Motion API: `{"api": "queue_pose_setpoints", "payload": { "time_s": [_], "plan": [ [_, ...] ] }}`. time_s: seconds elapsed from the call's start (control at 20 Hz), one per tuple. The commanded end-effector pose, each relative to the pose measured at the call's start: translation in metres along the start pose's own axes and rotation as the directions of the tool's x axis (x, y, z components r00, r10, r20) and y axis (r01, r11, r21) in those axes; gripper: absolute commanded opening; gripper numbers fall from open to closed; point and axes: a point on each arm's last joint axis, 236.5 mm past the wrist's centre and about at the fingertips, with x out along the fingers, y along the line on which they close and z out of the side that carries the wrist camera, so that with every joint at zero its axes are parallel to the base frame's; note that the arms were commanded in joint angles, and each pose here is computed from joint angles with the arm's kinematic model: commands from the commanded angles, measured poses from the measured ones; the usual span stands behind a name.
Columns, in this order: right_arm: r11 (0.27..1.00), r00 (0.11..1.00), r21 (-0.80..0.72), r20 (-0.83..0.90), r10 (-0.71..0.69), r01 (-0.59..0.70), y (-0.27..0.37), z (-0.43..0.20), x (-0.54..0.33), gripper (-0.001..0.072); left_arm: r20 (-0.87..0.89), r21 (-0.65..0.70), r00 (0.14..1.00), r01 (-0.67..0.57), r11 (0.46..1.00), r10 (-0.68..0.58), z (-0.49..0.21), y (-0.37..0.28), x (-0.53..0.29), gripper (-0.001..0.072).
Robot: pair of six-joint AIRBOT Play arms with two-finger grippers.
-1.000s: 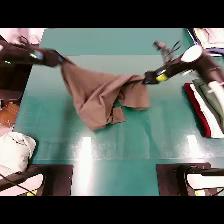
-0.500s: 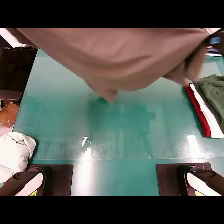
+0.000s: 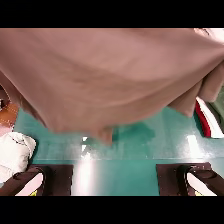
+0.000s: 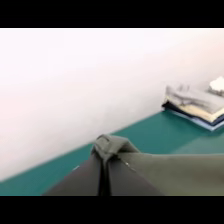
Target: Fold the shirts.
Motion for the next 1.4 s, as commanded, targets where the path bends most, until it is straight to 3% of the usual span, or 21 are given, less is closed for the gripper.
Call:
{"api": "queue_pose_setpoints", "payload": {
  "time_s": [0.0, 0.2, 0.35, 0.5, 0.55, 0.6, 0.65, 0.7, 0.8, 0.9, 1.15, 1.35],
  "plan": [
    [0.996, 0.961, 0.093, -0.275, 0.039, -0.014, -0.01, -0.037, 0.054, 0.0017, -0.263, -0.178, 0.963, 0.014, 0.984, -0.061, -0.104, 0.035, 0.069, 0.0023],
    [0.98, 0.882, 0.198, -0.462, 0.097, -0.004, -0.034, -0.075, 0.16, 0.0017, -0.609, -0.432, 0.746, -0.027, 0.901, -0.27, -0.279, 0.059, 0.137, 0.0024],
    [0.967, 0.904, 0.254, -0.417, 0.089, 0.022, -0.057, -0.081, 0.238, 0.0019, -0.694, -0.536, 0.624, -0.113, 0.837, -0.36, -0.38, 0.073, 0.169, 0.0024],
    [0.957, 0.941, 0.286, -0.335, 0.057, 0.044, -0.077, -0.07, 0.287, 0.0019, -0.716, -0.575, 0.583, -0.182, 0.798, -0.383, -0.431, 0.082, 0.185, 0.0028],
    [0.956, 0.952, 0.29, -0.304, 0.047, 0.046, -0.082, -0.062, 0.298, 0.0023, -0.716, -0.576, 0.591, -0.198, 0.793, -0.372, -0.435, 0.086, 0.189, 0.0185],
    [0.955, 0.958, 0.291, -0.284, 0.041, 0.046, -0.085, -0.056, 0.304, 0.0092, -0.713, -0.573, 0.601, -0.202, 0.794, -0.361, -0.435, 0.088, 0.191, 0.0522],
    [0.956, 0.96, 0.289, -0.277, 0.039, 0.044, -0.086, -0.05, 0.307, 0.0381, -0.71, -0.572, 0.609, -0.209, 0.793, -0.352, -0.433, 0.091, 0.193, 0.0611],
    [0.957, 0.961, 0.288, -0.274, 0.038, 0.044, -0.088, -0.043, 0.305, 0.0511, -0.712, -0.571, 0.608, -0.209, 0.794, -0.352, -0.432, 0.092, 0.19, 0.0608],
    [0.959, 0.963, 0.281, -0.268, 0.034, 0.044, -0.095, -0.028, 0.289, 0.0501, -0.729, -0.573, 0.575, -0.215, 0.791, -0.372, -0.431, 0.093, 0.175, 0.0608],
    [0.977, 0.961, 0.211, -0.276, 0.035, 0.025, -0.098, -0.024, 0.263, 0.0436, -0.761, -0.576, 0.503, -0.233, 0.783, -0.41, -0.435, 0.095, 0.148, 0.0607],
    [0.983, 0.939, 0.184, -0.342, 0.041, 0.024, -0.096, -0.051, 0.203, 0.0436, -0.785, -0.603, 0.39, -0.303, 0.738, -0.482, -0.459, 0.087, 0.105, 0.0605],
    [0.982, 0.939, 0.185, -0.343, 0.037, 0.029, -0.088, -0.086, 0.183, 0.0432, -0.806, -0.587, 0.357, -0.39, 0.709, -0.472, -0.496, 0.056, 0.059, 0.0605]
  ]
}}
